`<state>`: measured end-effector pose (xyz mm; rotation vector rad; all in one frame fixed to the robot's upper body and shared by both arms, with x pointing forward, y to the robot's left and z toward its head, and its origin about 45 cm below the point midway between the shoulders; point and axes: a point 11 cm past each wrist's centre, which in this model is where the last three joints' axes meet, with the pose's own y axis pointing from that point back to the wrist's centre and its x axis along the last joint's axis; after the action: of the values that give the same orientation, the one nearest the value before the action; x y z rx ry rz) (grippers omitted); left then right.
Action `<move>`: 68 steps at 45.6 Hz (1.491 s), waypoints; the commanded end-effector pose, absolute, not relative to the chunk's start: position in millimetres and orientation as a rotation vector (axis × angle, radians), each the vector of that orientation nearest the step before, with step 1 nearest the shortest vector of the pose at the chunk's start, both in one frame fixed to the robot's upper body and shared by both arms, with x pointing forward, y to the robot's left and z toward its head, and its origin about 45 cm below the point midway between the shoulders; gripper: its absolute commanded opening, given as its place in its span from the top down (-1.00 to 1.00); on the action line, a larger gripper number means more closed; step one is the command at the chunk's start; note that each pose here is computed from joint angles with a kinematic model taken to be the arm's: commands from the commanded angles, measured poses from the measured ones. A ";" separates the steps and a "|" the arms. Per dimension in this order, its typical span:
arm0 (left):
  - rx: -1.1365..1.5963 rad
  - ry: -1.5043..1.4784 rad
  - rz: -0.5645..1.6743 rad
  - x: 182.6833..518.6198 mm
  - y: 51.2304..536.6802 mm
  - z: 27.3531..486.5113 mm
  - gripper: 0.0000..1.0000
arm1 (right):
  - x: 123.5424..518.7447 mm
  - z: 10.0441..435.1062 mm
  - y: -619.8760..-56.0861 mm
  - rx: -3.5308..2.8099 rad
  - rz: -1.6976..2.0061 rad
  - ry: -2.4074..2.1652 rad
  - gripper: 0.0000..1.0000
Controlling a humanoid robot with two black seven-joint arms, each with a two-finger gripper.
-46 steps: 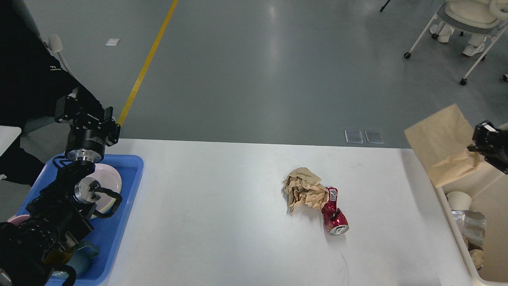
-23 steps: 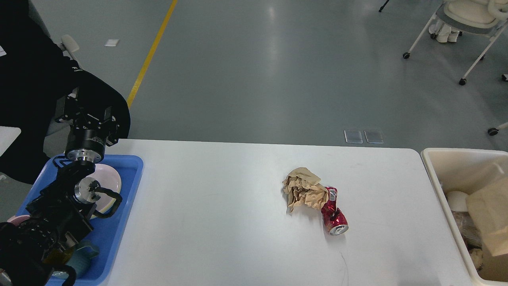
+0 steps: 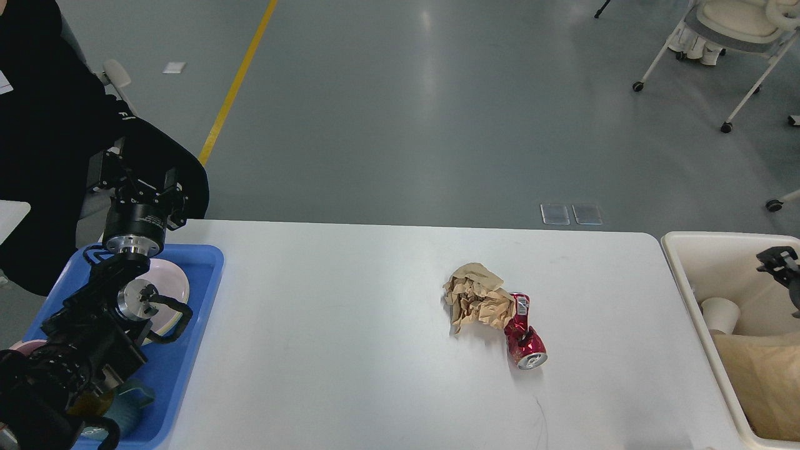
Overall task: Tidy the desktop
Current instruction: 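Move the right gripper over the crumpled paper and lower it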
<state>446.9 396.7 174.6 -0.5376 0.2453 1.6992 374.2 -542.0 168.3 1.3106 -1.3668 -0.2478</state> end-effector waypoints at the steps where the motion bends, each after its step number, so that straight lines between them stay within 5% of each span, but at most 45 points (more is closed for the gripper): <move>1: -0.538 0.245 1.699 446.9 396.7 174.6 -0.92 | 420.0 186.3 -486.7 1.422 -0.151 -1.309 -1.00; 14: -0.538 0.245 1.699 446.9 396.7 174.6 -0.92 | 485.3 198.2 -317.1 1.459 0.277 -0.862 -1.00; 27: -0.538 0.245 1.699 446.9 396.7 174.6 -0.92 | 488.9 219.3 -191.0 1.498 0.521 -0.594 -1.00; 56: -0.538 0.245 1.699 446.9 396.7 174.6 -0.92 | 432.5 362.1 -142.9 1.645 0.334 -0.158 -1.00; 68: -0.538 0.245 1.699 446.9 396.7 174.6 -0.92 | 419.3 355.0 -138.5 1.724 0.243 -0.056 -1.00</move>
<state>447.0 396.7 174.8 -0.5376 0.2450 1.6989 421.0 -136.6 369.7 1.7104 -0.0736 0.2761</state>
